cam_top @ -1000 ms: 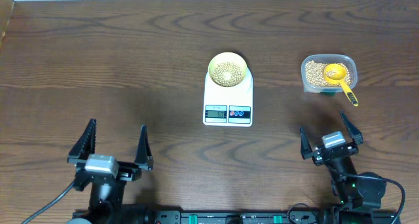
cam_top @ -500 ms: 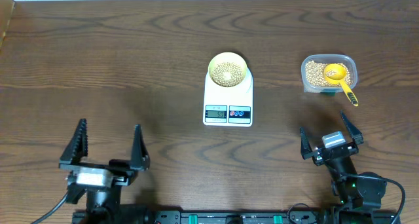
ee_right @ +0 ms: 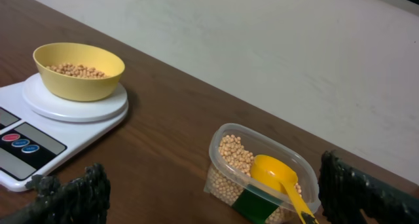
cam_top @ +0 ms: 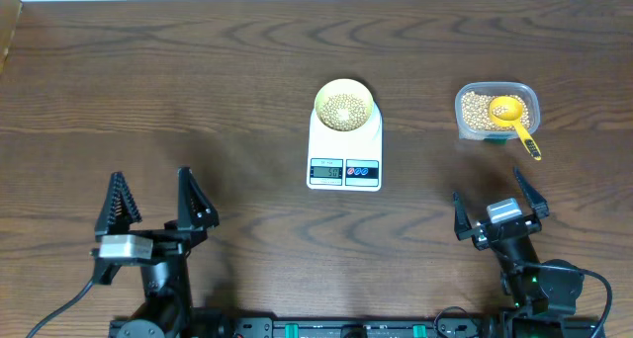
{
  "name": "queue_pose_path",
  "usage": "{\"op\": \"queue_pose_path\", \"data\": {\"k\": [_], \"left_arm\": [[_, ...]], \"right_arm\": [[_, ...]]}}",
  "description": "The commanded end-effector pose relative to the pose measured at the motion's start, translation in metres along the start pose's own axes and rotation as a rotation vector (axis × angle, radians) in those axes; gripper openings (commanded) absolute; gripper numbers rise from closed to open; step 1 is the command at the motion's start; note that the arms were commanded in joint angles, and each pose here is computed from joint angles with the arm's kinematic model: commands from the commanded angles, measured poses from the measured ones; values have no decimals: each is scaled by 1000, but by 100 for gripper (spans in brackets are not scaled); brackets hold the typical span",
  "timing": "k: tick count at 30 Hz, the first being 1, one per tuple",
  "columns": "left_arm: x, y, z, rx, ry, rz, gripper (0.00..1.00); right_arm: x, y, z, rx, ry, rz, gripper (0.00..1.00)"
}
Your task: Scoop item into bowl and weigh 50g on scale
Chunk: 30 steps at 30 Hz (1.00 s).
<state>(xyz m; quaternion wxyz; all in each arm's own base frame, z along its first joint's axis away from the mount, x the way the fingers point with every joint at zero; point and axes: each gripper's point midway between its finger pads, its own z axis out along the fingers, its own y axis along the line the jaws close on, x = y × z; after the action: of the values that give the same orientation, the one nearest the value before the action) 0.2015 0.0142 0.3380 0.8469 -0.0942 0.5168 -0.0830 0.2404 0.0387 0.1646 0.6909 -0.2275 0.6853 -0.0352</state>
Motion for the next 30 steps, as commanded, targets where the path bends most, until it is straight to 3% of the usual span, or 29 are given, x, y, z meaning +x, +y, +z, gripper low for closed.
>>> {"op": "queue_pose_path", "data": {"k": [1, 15, 30], "left_arm": [[13, 8, -2, -19, -16, -16, 98], [55, 19, -7, -24, 3, -15, 98], [170, 50, -39, -152, 491, 13, 98]], "right_arm": [[1, -1, 0, 8, 3, -10, 99], [1, -1, 0, 9, 3, -10, 99], [1, -1, 0, 8, 3, -10, 99]]}}
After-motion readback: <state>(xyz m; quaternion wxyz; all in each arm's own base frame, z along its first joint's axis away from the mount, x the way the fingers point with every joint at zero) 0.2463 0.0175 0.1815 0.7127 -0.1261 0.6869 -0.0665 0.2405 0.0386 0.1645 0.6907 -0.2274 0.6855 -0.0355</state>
